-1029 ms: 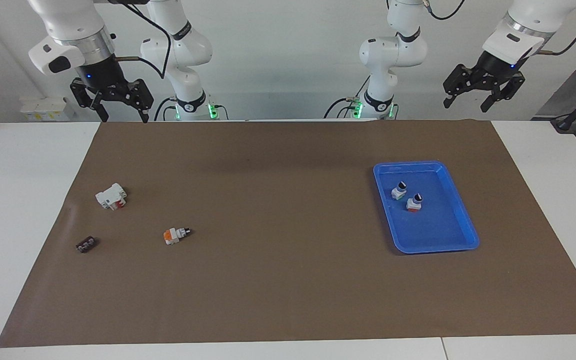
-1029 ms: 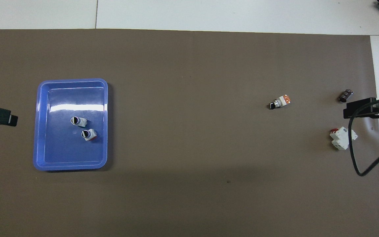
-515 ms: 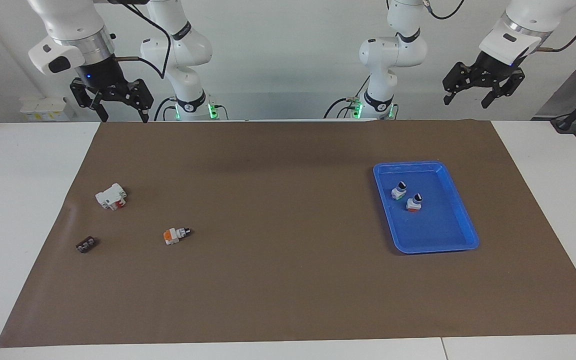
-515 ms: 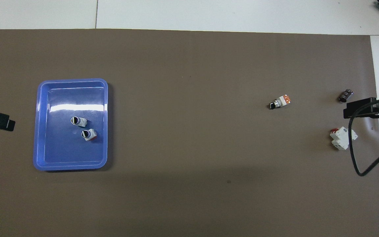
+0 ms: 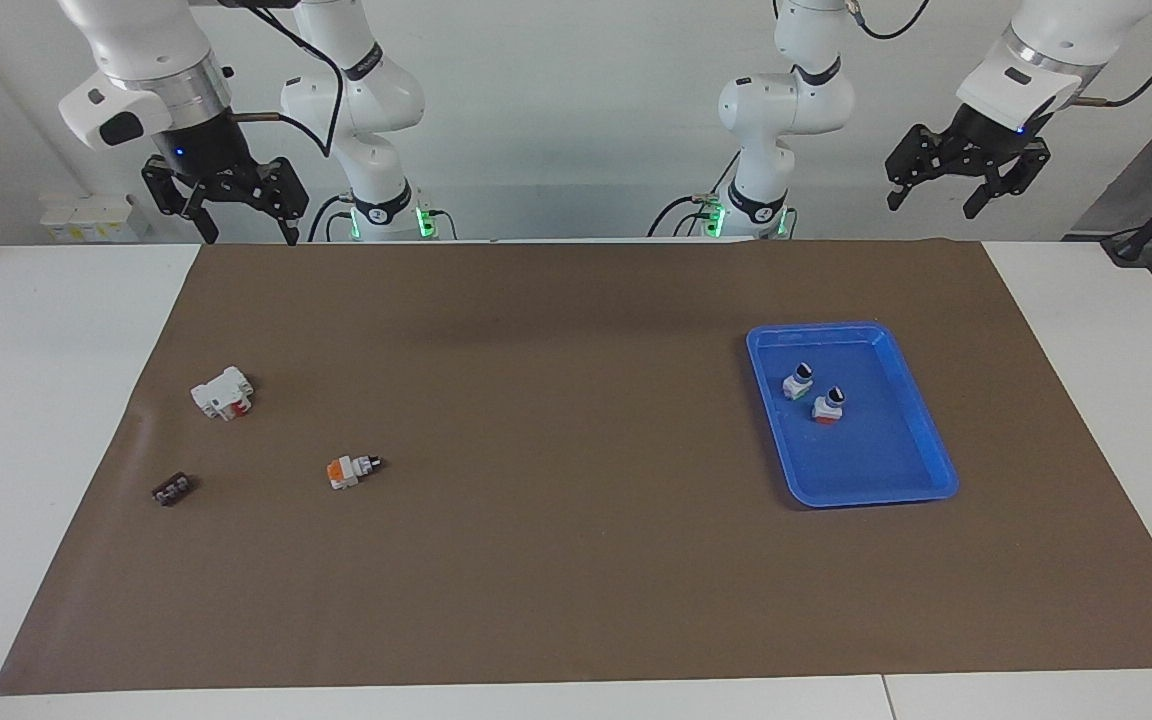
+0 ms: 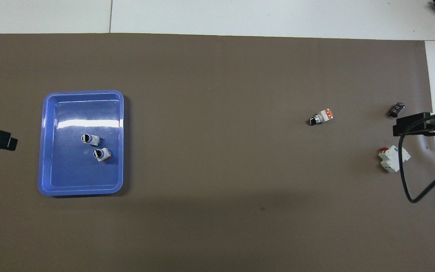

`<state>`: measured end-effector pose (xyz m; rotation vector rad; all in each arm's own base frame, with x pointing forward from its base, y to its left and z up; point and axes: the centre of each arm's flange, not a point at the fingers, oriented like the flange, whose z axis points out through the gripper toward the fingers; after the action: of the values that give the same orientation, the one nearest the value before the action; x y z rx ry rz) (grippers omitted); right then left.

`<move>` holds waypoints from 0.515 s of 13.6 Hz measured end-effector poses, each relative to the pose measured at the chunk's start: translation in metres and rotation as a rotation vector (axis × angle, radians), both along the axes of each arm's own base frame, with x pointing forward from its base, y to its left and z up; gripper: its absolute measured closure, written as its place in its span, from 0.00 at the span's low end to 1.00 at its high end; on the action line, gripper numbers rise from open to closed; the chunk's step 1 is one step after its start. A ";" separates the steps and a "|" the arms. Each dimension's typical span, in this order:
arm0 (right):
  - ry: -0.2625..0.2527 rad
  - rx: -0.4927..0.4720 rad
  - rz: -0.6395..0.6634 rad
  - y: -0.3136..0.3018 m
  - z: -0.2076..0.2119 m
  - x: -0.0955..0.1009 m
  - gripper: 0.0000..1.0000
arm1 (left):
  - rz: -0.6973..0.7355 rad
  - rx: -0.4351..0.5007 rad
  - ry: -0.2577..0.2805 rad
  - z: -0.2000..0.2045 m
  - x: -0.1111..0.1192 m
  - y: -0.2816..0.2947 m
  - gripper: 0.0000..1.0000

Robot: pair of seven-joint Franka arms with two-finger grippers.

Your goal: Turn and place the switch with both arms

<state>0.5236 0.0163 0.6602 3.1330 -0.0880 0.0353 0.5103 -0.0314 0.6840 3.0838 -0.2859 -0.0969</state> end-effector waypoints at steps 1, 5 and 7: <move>0.000 0.000 0.000 0.000 0.000 0.000 0.00 | 0.001 0.000 0.002 -0.001 0.000 0.001 0.00; 0.003 0.000 0.000 0.000 -0.001 0.000 0.00 | 0.001 0.000 0.011 -0.004 0.000 0.000 0.00; 0.004 0.000 0.000 0.000 -0.002 0.000 0.00 | 0.003 -0.001 0.011 -0.004 0.000 0.002 0.00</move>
<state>0.5234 0.0164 0.6586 3.1328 -0.0877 0.0288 0.5103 -0.0294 0.6803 3.0817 -0.2804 -0.1135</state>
